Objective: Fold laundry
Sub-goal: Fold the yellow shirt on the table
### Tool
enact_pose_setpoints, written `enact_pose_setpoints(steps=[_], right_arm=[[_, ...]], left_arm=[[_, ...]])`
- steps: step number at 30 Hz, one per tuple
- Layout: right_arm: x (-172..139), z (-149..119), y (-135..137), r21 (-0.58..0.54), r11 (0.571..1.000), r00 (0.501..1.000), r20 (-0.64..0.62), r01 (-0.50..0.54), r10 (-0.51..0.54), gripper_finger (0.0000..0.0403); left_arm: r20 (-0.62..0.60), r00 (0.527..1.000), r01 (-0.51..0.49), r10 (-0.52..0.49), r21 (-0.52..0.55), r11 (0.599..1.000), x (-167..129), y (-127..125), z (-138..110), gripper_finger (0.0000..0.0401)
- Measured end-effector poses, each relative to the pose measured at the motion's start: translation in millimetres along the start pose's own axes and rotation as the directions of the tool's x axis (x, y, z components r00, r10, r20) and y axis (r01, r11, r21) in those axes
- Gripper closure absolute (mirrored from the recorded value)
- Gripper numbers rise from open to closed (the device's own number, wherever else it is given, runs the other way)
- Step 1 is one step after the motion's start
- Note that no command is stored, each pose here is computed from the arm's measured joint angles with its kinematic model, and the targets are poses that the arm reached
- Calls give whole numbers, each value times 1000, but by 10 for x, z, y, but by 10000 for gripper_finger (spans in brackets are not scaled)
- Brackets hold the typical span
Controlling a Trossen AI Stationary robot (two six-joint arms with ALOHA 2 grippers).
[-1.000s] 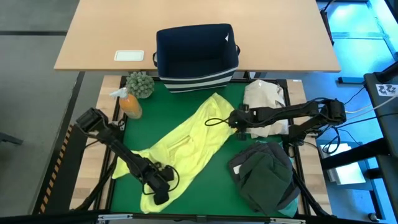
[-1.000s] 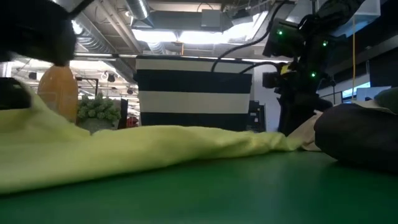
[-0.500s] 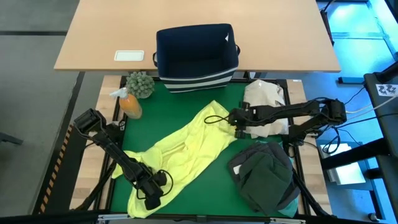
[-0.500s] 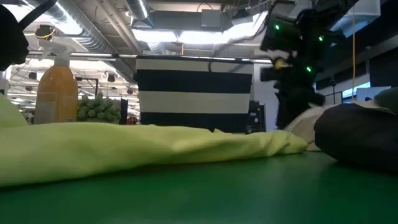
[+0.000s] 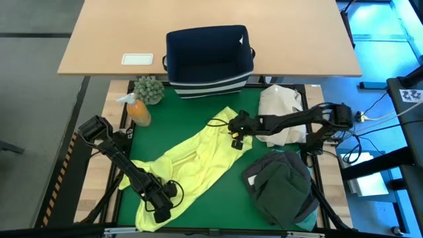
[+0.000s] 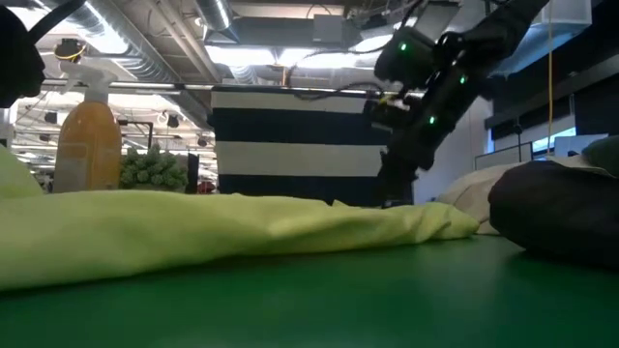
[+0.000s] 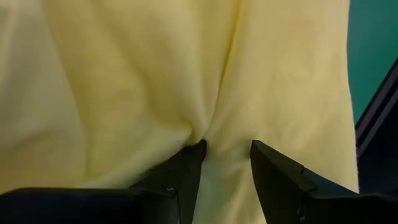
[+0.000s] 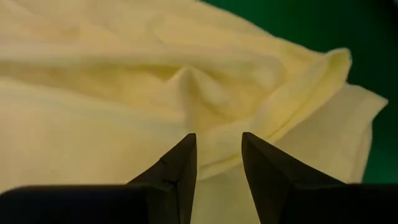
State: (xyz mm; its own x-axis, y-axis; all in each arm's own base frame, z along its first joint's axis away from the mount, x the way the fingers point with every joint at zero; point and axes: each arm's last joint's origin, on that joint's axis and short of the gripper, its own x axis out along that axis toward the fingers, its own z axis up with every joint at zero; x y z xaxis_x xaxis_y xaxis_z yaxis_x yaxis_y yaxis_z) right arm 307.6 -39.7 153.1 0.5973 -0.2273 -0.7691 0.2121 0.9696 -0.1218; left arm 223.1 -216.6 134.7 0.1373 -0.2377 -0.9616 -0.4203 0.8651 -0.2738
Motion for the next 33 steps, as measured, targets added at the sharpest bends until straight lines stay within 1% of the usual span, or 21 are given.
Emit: enact_pose_setpoints(steps=[3,5,9,16,18,19,23,24,27,31,33], right_arm=[[95,-32,-7,-2,997,997,-11,73,-73,276],[136,-29,-8,-4,995,995,2,99,-99,276],[180,-3,1,4,996,996,39,84,-85,276],[257,-45,23,-3,998,998,18,56,-56,278],[268,-63,24,-11,998,998,4,57,-57,290],[268,-72,23,-20,998,998,-6,61,-61,302],[248,-100,-3,-67,993,995,-39,94,-96,382],[237,-97,-11,-73,992,994,-40,102,-105,392],[178,-84,-71,-73,987,988,-45,143,-147,387],[74,-55,-178,-63,983,984,-47,170,-173,399],[37,-39,-236,-44,983,983,-40,176,-178,397]], left_arm=[[7,1000,-3,3,3,1000,1,3,3,265],[13,1000,-6,6,3,1000,1,4,4,265],[28,1000,-12,12,4,1000,2,6,9,265],[33,999,-15,14,4,1000,4,8,10,265],[34,999,-15,15,3,1000,4,8,10,265],[36,999,-15,15,2,1000,4,8,11,265],[43,999,-19,19,5,1000,6,5,-2,265],[44,999,-19,19,4,1000,6,5,-1,265],[47,999,-20,20,1,1000,8,-2,-21,265],[47,999,-19,20,-5,1000,10,-12,-49,264],[52,998,-21,21,0,1000,12,-18,-66,264]])
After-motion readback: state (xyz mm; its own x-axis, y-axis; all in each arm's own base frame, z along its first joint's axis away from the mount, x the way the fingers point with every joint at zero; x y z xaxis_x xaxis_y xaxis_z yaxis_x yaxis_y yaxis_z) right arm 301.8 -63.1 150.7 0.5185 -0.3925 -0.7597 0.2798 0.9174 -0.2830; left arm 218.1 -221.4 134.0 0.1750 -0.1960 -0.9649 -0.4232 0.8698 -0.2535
